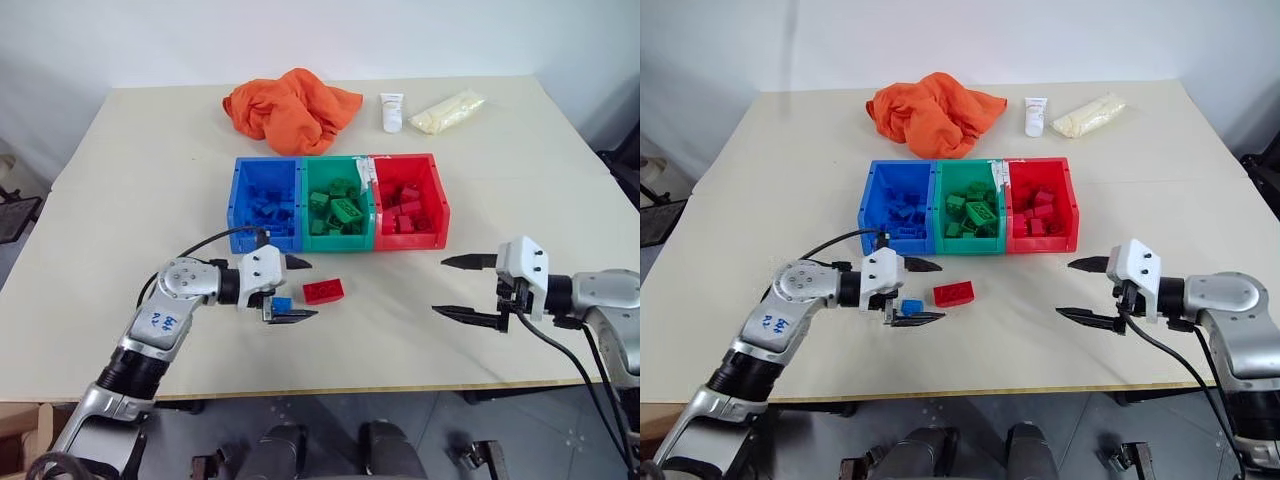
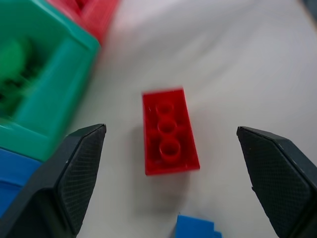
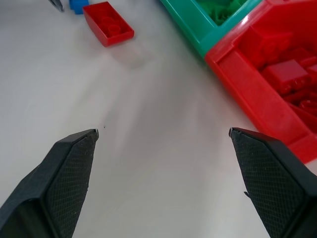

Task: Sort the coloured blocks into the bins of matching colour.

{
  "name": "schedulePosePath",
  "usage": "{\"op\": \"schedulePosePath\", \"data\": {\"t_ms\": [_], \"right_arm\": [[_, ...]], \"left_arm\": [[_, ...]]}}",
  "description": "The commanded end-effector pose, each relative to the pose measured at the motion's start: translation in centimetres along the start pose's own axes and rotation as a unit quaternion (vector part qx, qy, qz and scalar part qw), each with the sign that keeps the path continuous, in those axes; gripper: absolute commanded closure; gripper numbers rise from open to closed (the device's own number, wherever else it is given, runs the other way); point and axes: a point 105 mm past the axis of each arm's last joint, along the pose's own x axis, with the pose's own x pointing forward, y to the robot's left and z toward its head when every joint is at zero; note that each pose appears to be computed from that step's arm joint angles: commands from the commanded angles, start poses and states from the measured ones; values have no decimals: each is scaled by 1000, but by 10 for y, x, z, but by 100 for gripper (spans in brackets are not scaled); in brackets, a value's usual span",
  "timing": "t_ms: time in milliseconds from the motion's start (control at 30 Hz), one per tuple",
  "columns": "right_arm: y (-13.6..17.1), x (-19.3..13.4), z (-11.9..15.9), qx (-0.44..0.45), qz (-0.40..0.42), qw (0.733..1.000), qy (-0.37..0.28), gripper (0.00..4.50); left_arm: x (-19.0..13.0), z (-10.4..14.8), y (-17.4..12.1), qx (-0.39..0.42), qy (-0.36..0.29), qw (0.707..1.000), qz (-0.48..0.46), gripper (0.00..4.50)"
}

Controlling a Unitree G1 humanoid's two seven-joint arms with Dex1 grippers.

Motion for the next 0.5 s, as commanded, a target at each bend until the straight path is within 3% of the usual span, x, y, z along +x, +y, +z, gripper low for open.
{"op": "schedulePosePath", "data": {"t_ms": [33, 333, 500], "right_arm": [[1, -9, 14, -19, -25, 999, -11, 7], [9, -18, 13, -8, -62, 998, -4, 7], [11, -22, 11, -4, -75, 997, -1, 0]], "left_arm": [[9, 1, 4, 35, 21, 999, -20, 0], [32, 0, 6, 45, 33, 996, -65, 0], [41, 5, 10, 52, 34, 996, -70, 125]]}}
